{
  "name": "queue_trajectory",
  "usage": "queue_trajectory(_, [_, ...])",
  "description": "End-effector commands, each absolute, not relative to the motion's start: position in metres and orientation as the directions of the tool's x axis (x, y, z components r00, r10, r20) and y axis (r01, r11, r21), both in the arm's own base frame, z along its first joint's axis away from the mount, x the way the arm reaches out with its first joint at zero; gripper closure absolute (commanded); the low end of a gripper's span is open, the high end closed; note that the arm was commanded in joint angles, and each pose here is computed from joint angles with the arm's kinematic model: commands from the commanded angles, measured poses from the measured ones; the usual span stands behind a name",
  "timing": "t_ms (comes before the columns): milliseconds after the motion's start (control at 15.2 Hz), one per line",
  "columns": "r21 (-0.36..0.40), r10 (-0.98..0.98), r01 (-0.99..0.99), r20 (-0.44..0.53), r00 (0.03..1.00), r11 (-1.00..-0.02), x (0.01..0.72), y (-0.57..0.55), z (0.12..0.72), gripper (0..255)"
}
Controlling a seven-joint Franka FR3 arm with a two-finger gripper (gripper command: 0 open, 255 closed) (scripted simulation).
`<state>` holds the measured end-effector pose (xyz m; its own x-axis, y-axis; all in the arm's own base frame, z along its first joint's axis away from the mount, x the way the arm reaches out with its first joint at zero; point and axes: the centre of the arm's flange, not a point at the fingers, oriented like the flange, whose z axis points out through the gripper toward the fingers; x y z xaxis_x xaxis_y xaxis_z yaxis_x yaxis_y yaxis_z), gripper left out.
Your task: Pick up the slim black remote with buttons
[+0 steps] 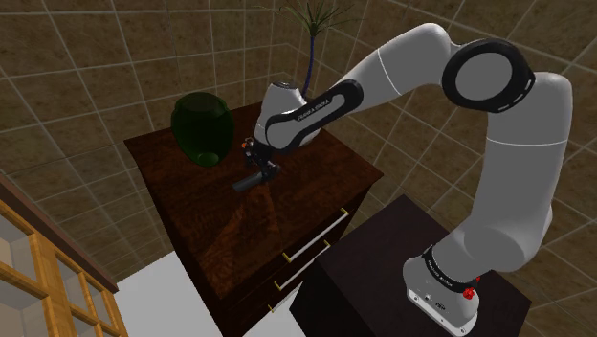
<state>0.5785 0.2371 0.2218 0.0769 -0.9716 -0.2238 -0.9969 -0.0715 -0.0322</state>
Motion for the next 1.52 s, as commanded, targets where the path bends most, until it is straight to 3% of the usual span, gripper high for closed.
queue_trajectory(0, [-0.032,-0.972,-0.997,-0.224,0.077,-0.071,0.579,0.238,0.213,0])
queue_trajectory(66, [-0.032,-0.972,-0.997,-0.224,0.077,-0.071,0.579,0.238,0.213,0])
queue_trajectory(132, [-0.032,-0.972,-0.997,-0.224,0.077,-0.071,0.579,0.238,0.214,255])
queue_trajectory(726, [-0.032,-0.972,-0.997,-0.224,0.077,-0.071,0.579,0.238,0.213,255])
queue_trajectory(1452, [-0.032,-0.972,-0.997,-0.224,0.077,-0.071,0.579,0.238,0.271,255])
